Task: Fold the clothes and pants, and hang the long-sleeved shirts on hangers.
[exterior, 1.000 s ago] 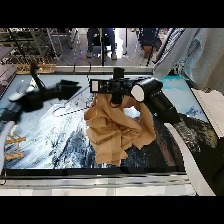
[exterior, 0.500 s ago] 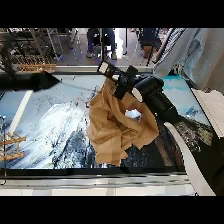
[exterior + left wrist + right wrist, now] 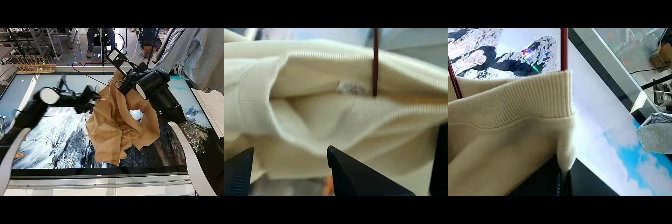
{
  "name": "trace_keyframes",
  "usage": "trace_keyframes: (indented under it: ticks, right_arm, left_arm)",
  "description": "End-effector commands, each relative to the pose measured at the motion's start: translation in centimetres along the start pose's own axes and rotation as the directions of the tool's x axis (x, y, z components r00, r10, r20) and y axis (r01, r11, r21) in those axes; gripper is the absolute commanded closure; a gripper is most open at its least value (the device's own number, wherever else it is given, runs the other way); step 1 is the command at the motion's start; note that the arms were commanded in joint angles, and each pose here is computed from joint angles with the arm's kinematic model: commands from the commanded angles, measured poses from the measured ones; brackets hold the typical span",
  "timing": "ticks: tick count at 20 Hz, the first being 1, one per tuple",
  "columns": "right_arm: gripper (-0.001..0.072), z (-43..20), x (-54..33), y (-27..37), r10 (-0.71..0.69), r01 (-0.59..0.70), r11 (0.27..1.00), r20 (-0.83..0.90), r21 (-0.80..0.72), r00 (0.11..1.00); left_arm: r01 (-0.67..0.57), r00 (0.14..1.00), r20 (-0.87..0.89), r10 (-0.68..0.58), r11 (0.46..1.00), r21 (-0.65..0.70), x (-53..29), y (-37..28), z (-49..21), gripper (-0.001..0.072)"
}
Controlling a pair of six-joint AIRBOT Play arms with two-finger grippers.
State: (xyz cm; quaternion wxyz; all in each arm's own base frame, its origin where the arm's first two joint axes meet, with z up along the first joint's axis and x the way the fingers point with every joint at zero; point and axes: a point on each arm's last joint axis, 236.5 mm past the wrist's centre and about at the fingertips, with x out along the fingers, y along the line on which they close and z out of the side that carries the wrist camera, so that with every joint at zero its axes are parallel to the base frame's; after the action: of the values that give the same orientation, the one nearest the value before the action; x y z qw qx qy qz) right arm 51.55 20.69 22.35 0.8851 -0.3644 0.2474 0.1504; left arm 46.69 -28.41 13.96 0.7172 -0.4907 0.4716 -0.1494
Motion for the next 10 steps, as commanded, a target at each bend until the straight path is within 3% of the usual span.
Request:
trace_keyframes:
  ticks: [1,2,3,5,7,10]
  right_arm:
    - [0.0695,0.9,-0.4,-0.4,-0.011,0.011,1.000,0.035,0.000,0.999]
    - [0.0695,1.3,-0.4,-0.6,-0.019,0.019,1.000,0.052,-0.002,0.998]
    - [0.0695,1.5,-0.5,-0.7,-0.022,0.022,1.000,0.062,-0.001,0.998]
    - [0.0695,1.4,-0.9,-0.9,-0.021,0.021,1.000,0.057,0.003,0.998]
    - [0.0696,1.0,-1.9,-1.3,-0.022,0.022,1.000,0.043,0.012,0.999]
    - [0.0696,0.9,-3.7,-2.2,-0.005,0.003,0.999,0.055,0.033,0.998]
  left_arm:
    - [0.077,0.996,-0.029,-0.085,0.974,-0.215,4.6,0.2,-0.4,0.0197]
    - [0.029,0.996,-0.074,-0.046,0.976,-0.216,5.5,1.8,-1.2,0.0205]
    - [-0.011,0.994,-0.112,-0.014,0.975,-0.224,6.3,3.1,-1.9,0.0280]
    - [-0.036,0.991,-0.133,0.013,0.984,-0.175,7.1,4.6,-2.0,0.0689]
    - [0.006,0.998,-0.058,-0.011,0.996,-0.095,6.5,4.2,0.7,0.0692]
    - [0.046,0.996,0.079,-0.040,0.996,-0.082,2.6,4.4,7.2,0.0692]
